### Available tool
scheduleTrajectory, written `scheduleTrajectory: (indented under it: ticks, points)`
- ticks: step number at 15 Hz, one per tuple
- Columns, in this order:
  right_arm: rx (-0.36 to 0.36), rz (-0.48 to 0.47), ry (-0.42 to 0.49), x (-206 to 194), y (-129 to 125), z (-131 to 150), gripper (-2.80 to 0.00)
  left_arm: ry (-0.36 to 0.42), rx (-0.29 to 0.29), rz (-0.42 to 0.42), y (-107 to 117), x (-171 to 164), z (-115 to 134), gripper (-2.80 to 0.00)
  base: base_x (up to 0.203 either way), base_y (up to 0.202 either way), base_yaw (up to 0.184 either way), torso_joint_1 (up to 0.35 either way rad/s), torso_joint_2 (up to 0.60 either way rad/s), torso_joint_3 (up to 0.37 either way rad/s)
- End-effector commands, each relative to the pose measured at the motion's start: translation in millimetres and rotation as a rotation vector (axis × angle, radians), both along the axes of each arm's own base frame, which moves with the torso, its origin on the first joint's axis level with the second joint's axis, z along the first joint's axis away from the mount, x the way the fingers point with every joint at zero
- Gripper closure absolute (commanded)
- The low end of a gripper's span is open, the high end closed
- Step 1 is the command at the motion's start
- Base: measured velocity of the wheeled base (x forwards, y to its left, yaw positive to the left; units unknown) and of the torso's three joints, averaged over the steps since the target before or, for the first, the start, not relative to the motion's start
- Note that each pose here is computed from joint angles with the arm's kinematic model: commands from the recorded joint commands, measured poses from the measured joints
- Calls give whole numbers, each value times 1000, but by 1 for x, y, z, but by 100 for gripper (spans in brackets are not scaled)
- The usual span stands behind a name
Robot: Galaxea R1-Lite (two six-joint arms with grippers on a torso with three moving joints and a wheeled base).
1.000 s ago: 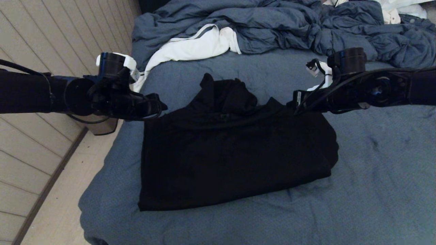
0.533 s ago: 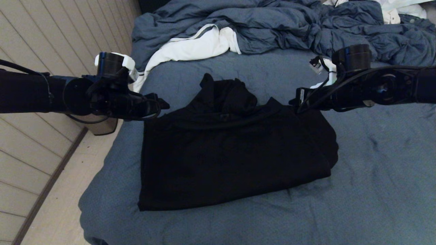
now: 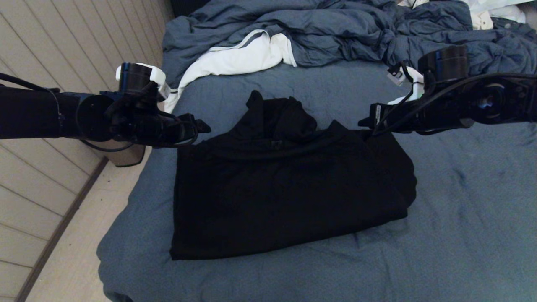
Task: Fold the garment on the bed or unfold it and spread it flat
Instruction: Unfold the black sweatshirt
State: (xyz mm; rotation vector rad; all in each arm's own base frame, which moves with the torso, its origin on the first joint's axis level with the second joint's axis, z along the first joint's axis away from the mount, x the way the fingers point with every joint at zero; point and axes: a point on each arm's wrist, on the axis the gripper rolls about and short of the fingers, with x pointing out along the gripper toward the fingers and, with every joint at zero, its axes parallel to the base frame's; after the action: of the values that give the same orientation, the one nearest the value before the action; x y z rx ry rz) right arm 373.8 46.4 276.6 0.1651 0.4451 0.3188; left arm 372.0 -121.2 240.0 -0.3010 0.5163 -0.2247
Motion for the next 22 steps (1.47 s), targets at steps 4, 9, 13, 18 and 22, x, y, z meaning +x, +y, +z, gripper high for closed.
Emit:
scheduleTrajectory:
  ticks: [4, 9, 13, 18, 22]
  points:
    - [4, 9, -5, -1, 0, 3, 0, 0, -4, 0, -1, 0, 0, -280, 0, 0, 0, 0, 0, 0]
    - [7, 12, -4, -1, 0, 3, 0, -2, -7, -1, 0, -2, 2, -280, 0, 0, 0, 0, 0, 0]
    - [7, 13, -2, -1, 0, 2, 0, -3, -8, -2, -1, -2, 3, -280, 0, 0, 0, 0, 0, 0]
    - [7, 12, -4, -1, 0, 3, 0, -2, -8, -2, 0, -3, 2, -280, 0, 0, 0, 0, 0, 0]
    - [10, 14, 2, -1, 1, 2, 0, -2, -8, -1, 0, -3, 2, -280, 0, 0, 0, 0, 0, 0]
